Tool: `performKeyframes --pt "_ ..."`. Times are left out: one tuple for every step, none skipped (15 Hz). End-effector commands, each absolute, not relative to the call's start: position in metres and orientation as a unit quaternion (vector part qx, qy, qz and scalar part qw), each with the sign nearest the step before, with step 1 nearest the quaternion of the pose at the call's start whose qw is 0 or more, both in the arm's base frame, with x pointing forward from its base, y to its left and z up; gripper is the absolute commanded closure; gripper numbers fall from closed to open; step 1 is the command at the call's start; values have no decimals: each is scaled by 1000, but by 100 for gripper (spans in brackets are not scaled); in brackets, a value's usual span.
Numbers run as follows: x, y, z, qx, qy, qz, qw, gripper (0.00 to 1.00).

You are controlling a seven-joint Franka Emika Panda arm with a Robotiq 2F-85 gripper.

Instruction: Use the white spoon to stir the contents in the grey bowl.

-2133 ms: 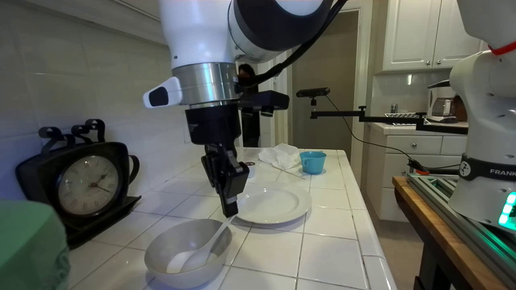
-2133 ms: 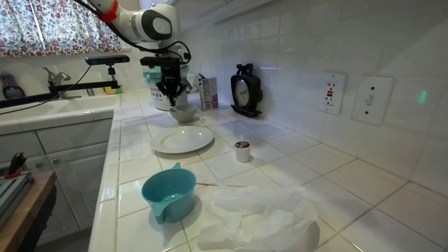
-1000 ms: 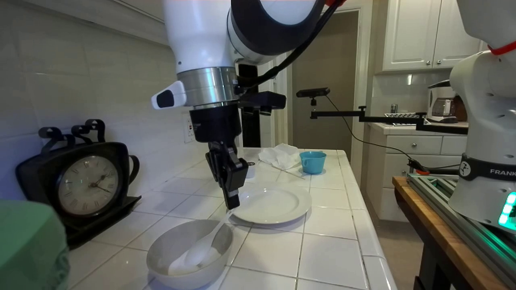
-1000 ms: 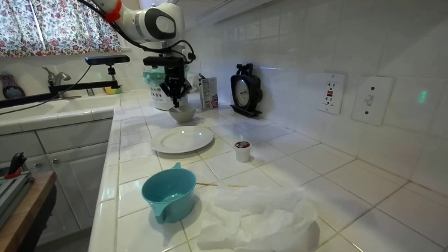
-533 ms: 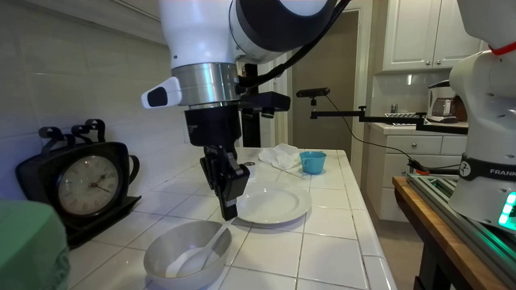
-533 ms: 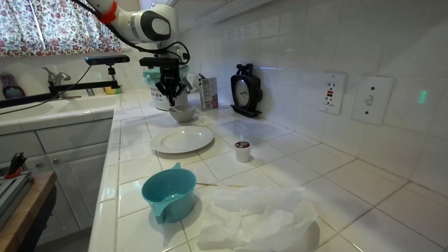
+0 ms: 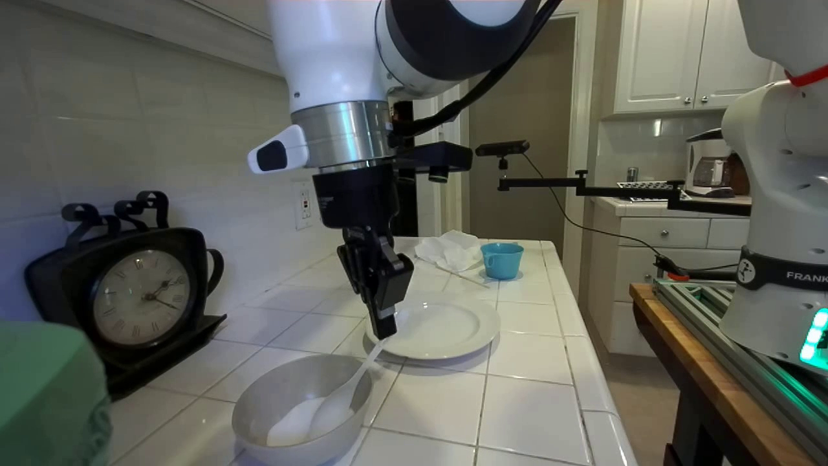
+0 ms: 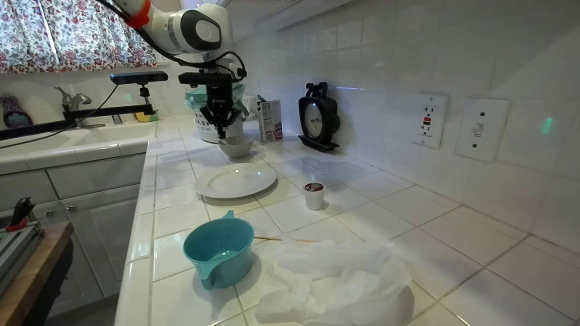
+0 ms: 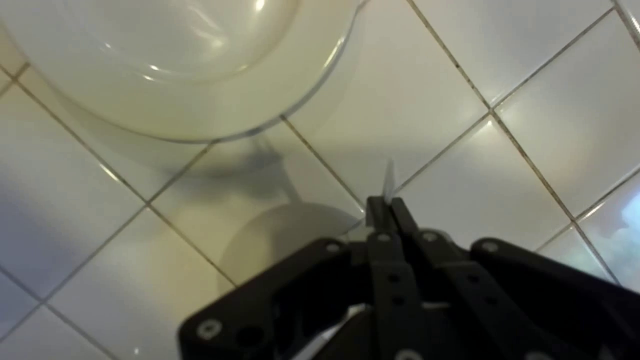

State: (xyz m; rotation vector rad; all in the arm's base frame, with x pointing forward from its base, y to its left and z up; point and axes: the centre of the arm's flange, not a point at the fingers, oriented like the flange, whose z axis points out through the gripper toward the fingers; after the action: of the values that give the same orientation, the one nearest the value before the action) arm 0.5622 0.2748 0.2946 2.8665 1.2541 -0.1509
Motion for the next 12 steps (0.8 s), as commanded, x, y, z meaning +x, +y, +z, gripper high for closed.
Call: performKeyframes --pt "564 263 296 920 390 -42 21 99" --pt "568 263 295 920 389 -40 21 99" --pt "572 262 294 920 389 -37 24 99" --pt "574 263 294 920 390 -34 26 99" --pt "577 265 292 919 392 -30 27 99" --pt "579 268 291 919 393 -25 25 99" --pt "580 271 290 918 395 -21 24 99" --pt "581 275 288 916 399 -16 26 99" --pt "581 280 286 915 403 -12 23 99" --pt "581 285 285 913 407 -6 22 99" --pt "580 291 285 911 412 -2 20 99" --pt "577 297 285 909 417 0 17 99"
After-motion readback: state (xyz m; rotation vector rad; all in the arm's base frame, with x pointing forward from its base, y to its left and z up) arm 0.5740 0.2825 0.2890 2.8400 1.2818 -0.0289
